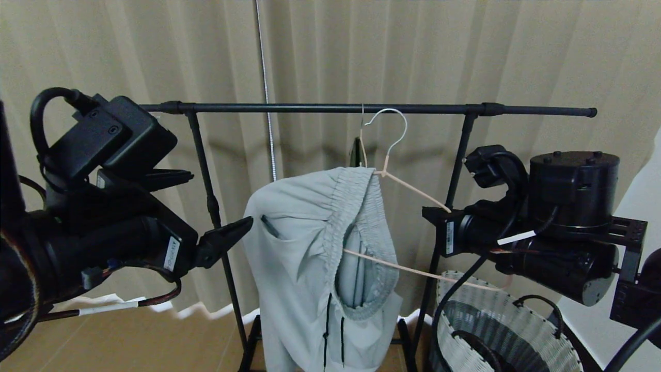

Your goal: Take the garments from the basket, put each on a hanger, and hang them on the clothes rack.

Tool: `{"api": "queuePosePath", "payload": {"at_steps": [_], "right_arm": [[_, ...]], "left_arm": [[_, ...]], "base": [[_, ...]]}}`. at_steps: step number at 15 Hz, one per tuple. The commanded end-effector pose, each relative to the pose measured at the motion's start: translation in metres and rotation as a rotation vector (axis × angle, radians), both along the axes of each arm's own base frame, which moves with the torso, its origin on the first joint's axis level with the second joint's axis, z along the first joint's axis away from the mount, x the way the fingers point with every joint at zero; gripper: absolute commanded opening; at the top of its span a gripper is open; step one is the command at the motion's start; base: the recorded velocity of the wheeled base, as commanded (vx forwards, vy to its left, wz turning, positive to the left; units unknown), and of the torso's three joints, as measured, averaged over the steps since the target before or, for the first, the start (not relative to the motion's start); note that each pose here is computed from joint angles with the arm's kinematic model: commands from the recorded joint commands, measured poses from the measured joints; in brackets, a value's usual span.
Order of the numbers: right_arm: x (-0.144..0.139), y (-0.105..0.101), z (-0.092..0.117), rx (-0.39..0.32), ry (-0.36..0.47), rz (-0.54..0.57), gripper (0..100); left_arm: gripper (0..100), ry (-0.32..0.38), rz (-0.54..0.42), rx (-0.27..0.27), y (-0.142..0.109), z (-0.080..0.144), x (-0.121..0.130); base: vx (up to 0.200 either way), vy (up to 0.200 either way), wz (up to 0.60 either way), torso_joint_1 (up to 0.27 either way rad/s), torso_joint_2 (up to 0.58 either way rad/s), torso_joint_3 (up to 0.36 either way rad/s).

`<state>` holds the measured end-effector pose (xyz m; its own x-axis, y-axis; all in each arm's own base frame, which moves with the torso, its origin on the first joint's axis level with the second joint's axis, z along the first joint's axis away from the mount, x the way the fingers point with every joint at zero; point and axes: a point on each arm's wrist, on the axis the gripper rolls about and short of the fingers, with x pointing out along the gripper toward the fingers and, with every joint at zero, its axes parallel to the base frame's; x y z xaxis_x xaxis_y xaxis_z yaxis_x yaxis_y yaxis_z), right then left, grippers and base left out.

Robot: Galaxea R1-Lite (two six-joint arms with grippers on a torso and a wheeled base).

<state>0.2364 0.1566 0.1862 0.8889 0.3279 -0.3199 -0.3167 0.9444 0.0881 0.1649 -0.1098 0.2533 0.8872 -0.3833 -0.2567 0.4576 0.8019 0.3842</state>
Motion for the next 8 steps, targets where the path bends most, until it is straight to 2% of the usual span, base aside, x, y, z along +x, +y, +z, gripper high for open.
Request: {"api": "queuePosePath", "payload": {"at_steps": [1, 5, 7, 8], "right_arm": [[-0.006, -0.004, -0.001, -0.002, 0.003, 0.001, 0], [-0.006, -0.003, -0.006, 0.006, -0.010, 0.023, 0], [-0.009, -0.004, -0.006, -0.038, -0.031, 0.050, 0], [-0.009, -0.004, -0.006, -0.039, -0.035, 0.051, 0]], "left_arm": [[100, -0.015, -0.002, 0.009, -0.002, 0.003, 0.003], [100, -0.042, -0.043, 0.087, -0.010, 0.005, 0.014], [100, -0.078, -0.068, 0.163, -0.015, 0.008, 0.022], [100, -0.081, -0.069, 0.168, -0.015, 0.008, 0.023]], "base": [[0.000, 0.000, 0.00, 0.000, 0.00, 0.000], [0.000, 0.000, 0.00, 0.000, 0.00, 0.000], [0.000, 0.000, 0.00, 0.000, 0.00, 0.000], [0.000, 0.000, 0.00, 0.000, 0.00, 0.000]]}}
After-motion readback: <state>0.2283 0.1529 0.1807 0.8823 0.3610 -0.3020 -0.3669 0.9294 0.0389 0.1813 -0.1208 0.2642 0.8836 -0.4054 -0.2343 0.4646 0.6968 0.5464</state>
